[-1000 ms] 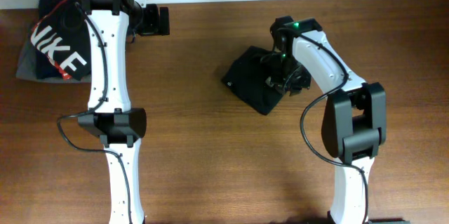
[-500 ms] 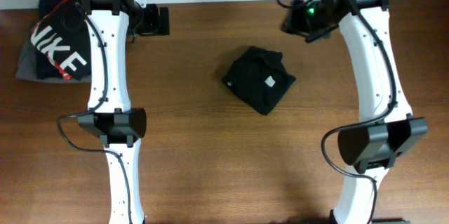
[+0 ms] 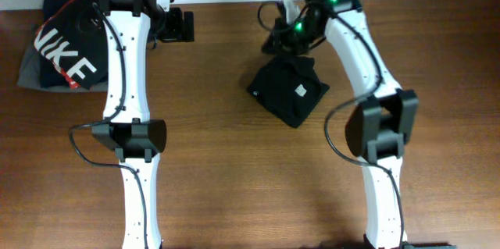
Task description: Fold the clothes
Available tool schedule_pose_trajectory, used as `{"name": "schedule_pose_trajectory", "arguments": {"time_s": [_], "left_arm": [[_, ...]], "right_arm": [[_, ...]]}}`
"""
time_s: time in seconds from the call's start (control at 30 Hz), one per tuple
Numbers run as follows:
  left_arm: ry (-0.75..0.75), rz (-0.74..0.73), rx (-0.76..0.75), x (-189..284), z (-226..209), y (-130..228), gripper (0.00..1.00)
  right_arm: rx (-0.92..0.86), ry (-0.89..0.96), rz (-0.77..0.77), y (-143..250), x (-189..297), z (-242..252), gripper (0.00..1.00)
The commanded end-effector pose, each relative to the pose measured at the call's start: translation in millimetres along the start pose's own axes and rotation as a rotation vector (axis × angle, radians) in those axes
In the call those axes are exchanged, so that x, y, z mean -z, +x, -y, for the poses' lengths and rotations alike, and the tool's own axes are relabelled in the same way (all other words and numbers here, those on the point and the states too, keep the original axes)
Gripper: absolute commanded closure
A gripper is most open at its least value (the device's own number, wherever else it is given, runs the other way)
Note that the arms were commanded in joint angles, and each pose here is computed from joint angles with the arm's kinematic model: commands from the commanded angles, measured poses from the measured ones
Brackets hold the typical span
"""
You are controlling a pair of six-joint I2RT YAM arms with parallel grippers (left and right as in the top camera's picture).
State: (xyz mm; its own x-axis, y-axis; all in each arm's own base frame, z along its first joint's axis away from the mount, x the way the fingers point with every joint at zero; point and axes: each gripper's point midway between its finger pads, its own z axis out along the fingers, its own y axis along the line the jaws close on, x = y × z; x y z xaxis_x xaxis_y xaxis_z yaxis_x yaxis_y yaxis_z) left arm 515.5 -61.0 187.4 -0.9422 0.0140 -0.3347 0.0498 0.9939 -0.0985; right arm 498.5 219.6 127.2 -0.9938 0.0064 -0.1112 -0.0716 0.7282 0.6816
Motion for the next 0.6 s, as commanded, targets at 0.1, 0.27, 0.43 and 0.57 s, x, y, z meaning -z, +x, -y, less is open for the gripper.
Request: {"name": "schedule_pose_trajectory", "arguments": {"time_s": [0.1, 0.27, 0.43, 0.57], "left_arm": [[0.010, -0.014, 0.002, -5.7, 1.8, 1.7, 0.01], [0.010, -0.014, 0.002, -5.6, 1.7, 1.7, 0.01], [0.010, -0.014, 0.002, -5.7, 1.9, 1.7, 0.01], [0.011, -0.014, 0.001, -5.7, 2.3, 1.7, 0.01]], "right_arm": [[-0.069, -0.001, -0.103, 16.9, -2.4, 43.4, 0.87], [-0.079, 0.022, -0.216, 47.6, 18.6, 66.5, 0.78], [-0.143, 0.195, -0.282, 66.6, 30.0, 116.5, 0.76], [-0.164, 0.187, -0.309, 77.6, 20.5, 140.4, 0.75]]}}
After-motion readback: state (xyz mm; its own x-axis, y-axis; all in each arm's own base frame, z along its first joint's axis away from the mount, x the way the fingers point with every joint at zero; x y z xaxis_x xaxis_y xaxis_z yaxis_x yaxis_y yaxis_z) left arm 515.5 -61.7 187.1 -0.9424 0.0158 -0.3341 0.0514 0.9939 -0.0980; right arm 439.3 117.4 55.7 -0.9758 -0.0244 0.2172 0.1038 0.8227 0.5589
